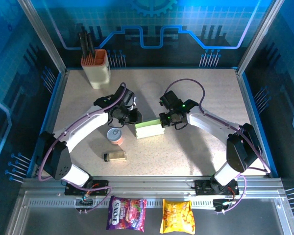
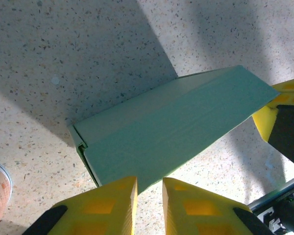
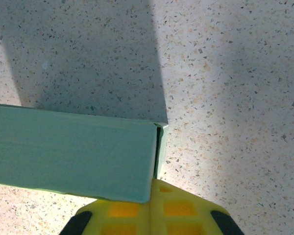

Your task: Fold the paper box

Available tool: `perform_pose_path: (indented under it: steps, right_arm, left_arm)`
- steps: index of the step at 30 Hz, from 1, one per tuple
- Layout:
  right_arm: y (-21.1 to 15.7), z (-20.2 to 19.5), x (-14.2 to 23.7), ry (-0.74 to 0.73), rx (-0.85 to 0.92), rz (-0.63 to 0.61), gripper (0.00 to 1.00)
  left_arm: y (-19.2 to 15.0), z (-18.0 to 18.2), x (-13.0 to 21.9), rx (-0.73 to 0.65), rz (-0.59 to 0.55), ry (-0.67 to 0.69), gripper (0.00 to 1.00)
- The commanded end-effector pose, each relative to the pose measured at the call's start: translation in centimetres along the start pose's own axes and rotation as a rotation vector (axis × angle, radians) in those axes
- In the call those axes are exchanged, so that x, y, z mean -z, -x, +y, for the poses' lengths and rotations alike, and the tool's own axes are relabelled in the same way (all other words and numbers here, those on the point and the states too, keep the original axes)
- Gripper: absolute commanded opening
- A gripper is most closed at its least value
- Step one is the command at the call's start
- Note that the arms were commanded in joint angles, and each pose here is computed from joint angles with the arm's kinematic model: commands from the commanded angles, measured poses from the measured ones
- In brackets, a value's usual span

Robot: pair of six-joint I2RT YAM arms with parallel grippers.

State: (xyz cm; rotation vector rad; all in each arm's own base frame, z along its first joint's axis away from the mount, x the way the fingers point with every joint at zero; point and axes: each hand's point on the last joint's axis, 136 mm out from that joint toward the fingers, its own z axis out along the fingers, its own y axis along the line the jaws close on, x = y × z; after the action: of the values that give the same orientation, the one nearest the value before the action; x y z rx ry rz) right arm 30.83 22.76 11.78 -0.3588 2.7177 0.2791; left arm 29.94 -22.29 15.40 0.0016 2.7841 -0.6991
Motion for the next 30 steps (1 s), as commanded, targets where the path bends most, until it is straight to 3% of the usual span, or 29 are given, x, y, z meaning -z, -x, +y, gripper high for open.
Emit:
perform_pose_path:
  steps: [1, 19, 30]
  right_arm:
    - [-2.5, -0.4, -0.4, -0.032, 0.009, 0.085, 0.03]
    - [-1.3, 0.5, 2.6, 0.007, -0.011, 0.038, 0.24]
    - [1.6, 2.5, 4.2, 0.089, 0.010, -0.034, 0.22]
  left_arm:
    - [-1.1, -0.1, -0.8, -0.012, 0.045, -0.022, 0.22]
    - [-3.7, 2.1, -3.3, 0.030, 0.109, 0.015, 0.20]
    - [-3.8, 2.2, -3.2, 0.031, 0.108, 0.017, 0.20]
